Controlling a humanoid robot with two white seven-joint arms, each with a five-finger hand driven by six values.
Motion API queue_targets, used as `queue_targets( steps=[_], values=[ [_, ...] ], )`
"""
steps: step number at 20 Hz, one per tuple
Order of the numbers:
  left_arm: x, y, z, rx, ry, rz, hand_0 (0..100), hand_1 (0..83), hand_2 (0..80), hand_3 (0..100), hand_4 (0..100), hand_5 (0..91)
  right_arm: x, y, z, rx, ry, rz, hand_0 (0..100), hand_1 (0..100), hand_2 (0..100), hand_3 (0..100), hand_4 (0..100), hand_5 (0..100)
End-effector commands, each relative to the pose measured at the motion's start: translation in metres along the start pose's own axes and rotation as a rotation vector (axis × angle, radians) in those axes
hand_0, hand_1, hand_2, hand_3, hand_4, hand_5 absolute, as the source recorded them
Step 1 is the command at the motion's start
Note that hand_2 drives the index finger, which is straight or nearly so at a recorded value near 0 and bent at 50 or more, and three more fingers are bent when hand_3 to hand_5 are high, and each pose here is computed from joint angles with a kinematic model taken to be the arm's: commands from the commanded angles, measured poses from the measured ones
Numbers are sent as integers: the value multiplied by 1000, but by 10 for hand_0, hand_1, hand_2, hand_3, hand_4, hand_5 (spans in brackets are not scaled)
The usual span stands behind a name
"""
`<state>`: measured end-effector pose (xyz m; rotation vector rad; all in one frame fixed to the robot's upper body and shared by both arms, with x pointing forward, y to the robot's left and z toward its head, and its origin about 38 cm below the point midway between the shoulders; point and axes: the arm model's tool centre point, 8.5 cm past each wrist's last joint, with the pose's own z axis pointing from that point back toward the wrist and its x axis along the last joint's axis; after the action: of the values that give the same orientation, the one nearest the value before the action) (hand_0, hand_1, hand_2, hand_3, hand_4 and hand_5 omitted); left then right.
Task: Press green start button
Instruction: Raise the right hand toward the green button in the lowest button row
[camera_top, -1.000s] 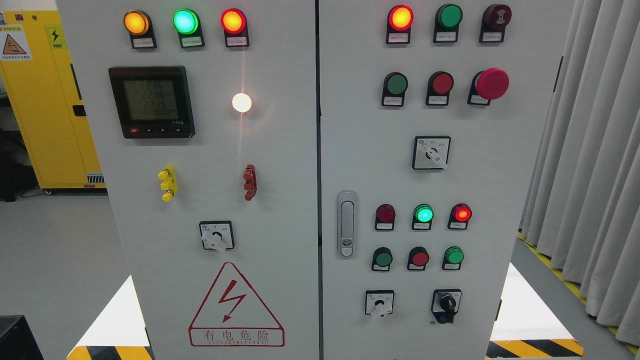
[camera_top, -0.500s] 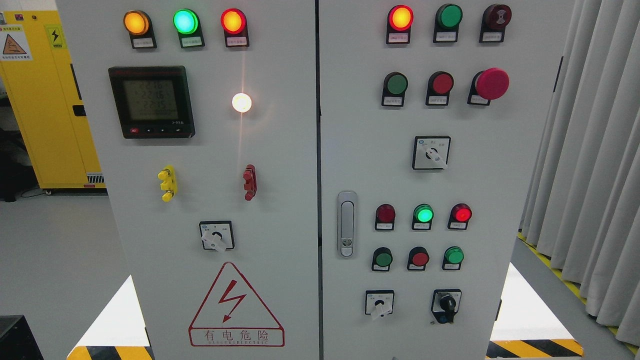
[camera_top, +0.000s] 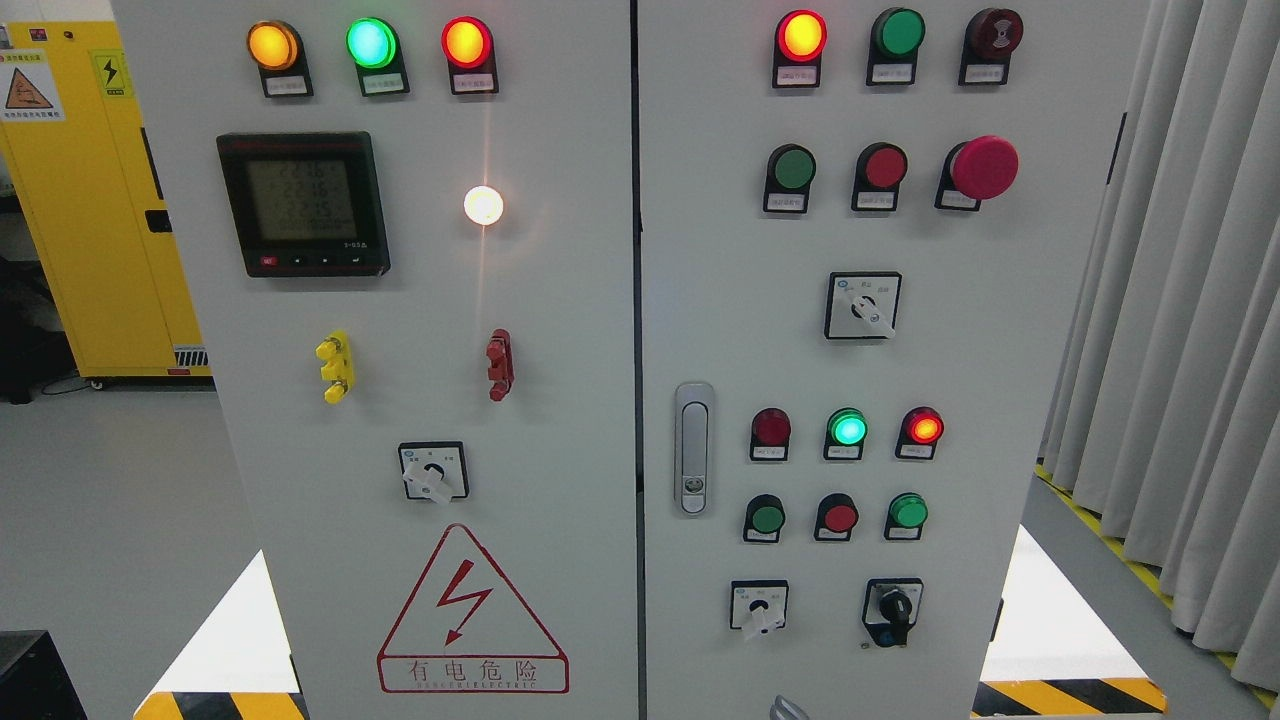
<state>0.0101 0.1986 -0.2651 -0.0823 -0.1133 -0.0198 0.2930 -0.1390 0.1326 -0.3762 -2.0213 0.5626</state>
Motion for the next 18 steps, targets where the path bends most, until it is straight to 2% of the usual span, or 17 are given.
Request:
queue_targets(
  steps=[1,2,3,5,6,8,9,11,12,14,18],
  values=[
    [0,0,0,-1,0,-1,120,556,0,0,0,0,-13,-29,-16,-4,-6,342,383,808,0,342,443,431],
    [0,0,0,0,0,1,120,556,0,0,0,0,-12,-34,-24,-14,-19,399,389,815,0,404,524,514],
    [0,0,0,0,0,1,120,556,0,0,0,0,-12,-39,-30,-27,-27,442,399,824,0,515,650,679],
    [0,0,0,0,0,1,120,556,0,0,0,0,-12,-48,-38,-47,-35,497,409,845,0,605,730,741],
    [0,0,0,1,0,1,120,556,0,0,0,0,-12,-50,-42,-52,-37,518,437,871,0,729,809,823],
    [0,0,0,0,0,1,120,556,0,0,0,0,-13,-58,-48,-70,-25,549,465,889,0,772,846,880],
    [0,0,0,0,0,1,120,556,0,0,0,0,-12,-61,-53,-79,-23,574,467,901,0,798,873,949],
    [0,0,0,-1,0,-1,120,556,0,0,0,0,-10,-64,-59,-87,-21,615,472,916,0,820,884,996],
    [0,0,0,0,0,1,120,556,0,0,0,0,-8,-66,-62,-93,-21,637,483,949,0,873,910,1000],
    [0,0,0,0,0,1,120,556,0,0,0,0,-7,-70,-70,-102,-10,686,519,997,0,908,938,1000],
    [0,0,0,-1,0,-1,120,556,0,0,0,0,-5,-72,-76,-109,7,738,541,1000,0,937,960,1000]
  ],
)
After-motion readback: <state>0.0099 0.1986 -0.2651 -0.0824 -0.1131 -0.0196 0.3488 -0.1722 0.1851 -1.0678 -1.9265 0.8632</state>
